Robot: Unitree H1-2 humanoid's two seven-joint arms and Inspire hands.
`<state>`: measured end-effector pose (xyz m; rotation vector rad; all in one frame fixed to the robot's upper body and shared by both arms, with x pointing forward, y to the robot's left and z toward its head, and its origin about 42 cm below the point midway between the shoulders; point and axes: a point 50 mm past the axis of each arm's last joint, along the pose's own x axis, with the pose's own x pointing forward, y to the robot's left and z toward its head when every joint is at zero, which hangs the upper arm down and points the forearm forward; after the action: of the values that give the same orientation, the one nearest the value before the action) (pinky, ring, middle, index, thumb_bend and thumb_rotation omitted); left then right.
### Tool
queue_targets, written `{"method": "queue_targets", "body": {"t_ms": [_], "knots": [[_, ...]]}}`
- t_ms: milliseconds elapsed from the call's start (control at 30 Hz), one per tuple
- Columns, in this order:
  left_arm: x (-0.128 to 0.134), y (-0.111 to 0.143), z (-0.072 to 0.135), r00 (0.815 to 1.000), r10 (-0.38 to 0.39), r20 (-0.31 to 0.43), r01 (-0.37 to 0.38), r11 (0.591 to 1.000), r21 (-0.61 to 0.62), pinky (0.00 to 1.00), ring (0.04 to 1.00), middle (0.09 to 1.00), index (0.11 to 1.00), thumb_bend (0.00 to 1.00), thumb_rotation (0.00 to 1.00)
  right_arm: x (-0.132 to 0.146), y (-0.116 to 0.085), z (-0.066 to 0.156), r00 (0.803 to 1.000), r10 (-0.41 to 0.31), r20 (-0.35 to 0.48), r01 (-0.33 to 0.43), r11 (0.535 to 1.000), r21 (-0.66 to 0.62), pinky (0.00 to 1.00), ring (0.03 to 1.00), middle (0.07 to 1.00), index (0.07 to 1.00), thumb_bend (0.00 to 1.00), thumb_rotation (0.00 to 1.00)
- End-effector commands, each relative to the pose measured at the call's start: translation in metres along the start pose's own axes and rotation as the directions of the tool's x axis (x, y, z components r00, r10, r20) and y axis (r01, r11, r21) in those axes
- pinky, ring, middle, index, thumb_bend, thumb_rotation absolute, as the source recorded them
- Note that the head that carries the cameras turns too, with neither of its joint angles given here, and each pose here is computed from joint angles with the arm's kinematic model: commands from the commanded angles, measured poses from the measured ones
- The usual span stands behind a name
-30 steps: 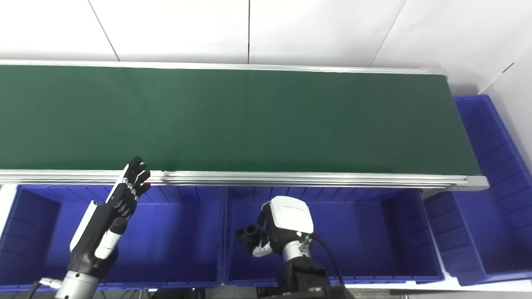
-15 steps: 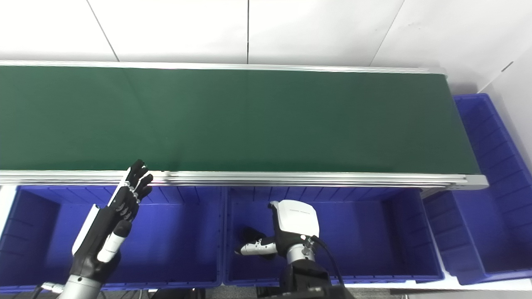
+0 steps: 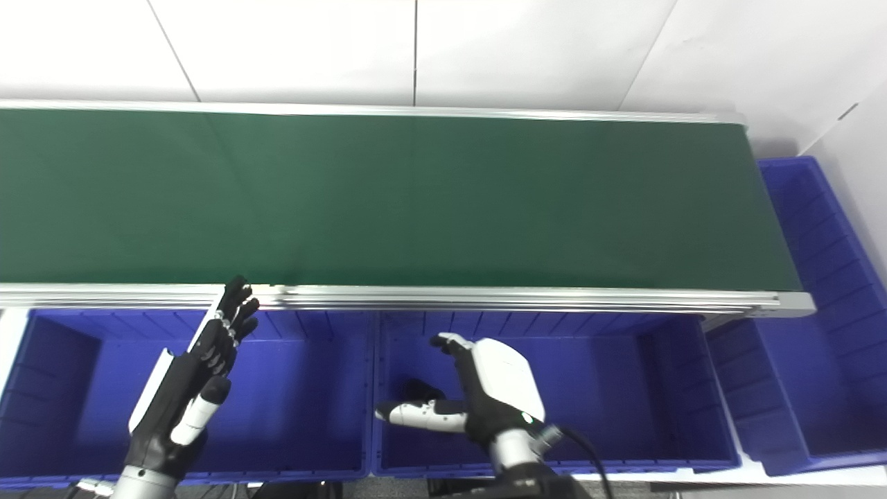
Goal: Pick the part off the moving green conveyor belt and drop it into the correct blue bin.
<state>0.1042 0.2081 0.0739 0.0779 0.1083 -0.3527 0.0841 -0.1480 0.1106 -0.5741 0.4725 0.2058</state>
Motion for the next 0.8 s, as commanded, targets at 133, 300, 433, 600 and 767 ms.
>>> {"method": "queue_targets", "body": {"t_ms": [133, 300, 433, 600, 767], "knots": [[-0.003, 0.001, 0.003, 0.997, 0.019, 0.080, -0.022, 0.999, 0.035, 0.89, 0.940, 0.985, 1.000, 0.82, 0.87, -0.036, 0.054, 0.010, 0.909, -0.272, 0.315, 0.041, 0.811, 0.583, 0.77, 0.798, 0.831, 0.866, 0.78, 0.97], [0.003, -0.008, -0.003, 0.984, 0.061, 0.165, -0.066, 0.997, 0.026, 0.87, 0.936, 0.981, 1.000, 0.82, 0.85, -0.006, 0.053, -0.017, 0.874, -0.241, 0.422, 0.037, 0.899, 0.437, 0.79, 0.840, 0.860, 0.866, 0.85, 0.94], [0.005, -0.012, -0.007, 0.978, 0.064, 0.200, -0.071, 0.997, 0.032, 0.88, 0.944, 0.989, 1.000, 0.85, 0.87, -0.002, 0.053, -0.026, 0.861, -0.258, 0.438, 0.065, 0.911, 0.408, 0.85, 0.886, 0.910, 0.923, 0.86, 0.95], [0.003, -0.017, -0.012, 0.979, 0.087, 0.183, -0.089, 0.996, 0.002, 0.86, 0.943, 0.986, 1.000, 0.89, 0.86, -0.004, 0.054, -0.035, 0.864, -0.262, 0.430, 0.075, 0.912, 0.404, 0.88, 0.893, 0.927, 0.960, 0.88, 0.99], [-0.002, -0.020, -0.013, 0.982, 0.080, 0.174, -0.084, 0.996, 0.014, 0.85, 0.957, 0.999, 1.000, 0.87, 0.83, -0.005, 0.058, -0.038, 0.862, -0.253, 0.440, 0.067, 0.916, 0.396, 0.88, 0.893, 0.931, 0.961, 0.90, 1.00]]}}
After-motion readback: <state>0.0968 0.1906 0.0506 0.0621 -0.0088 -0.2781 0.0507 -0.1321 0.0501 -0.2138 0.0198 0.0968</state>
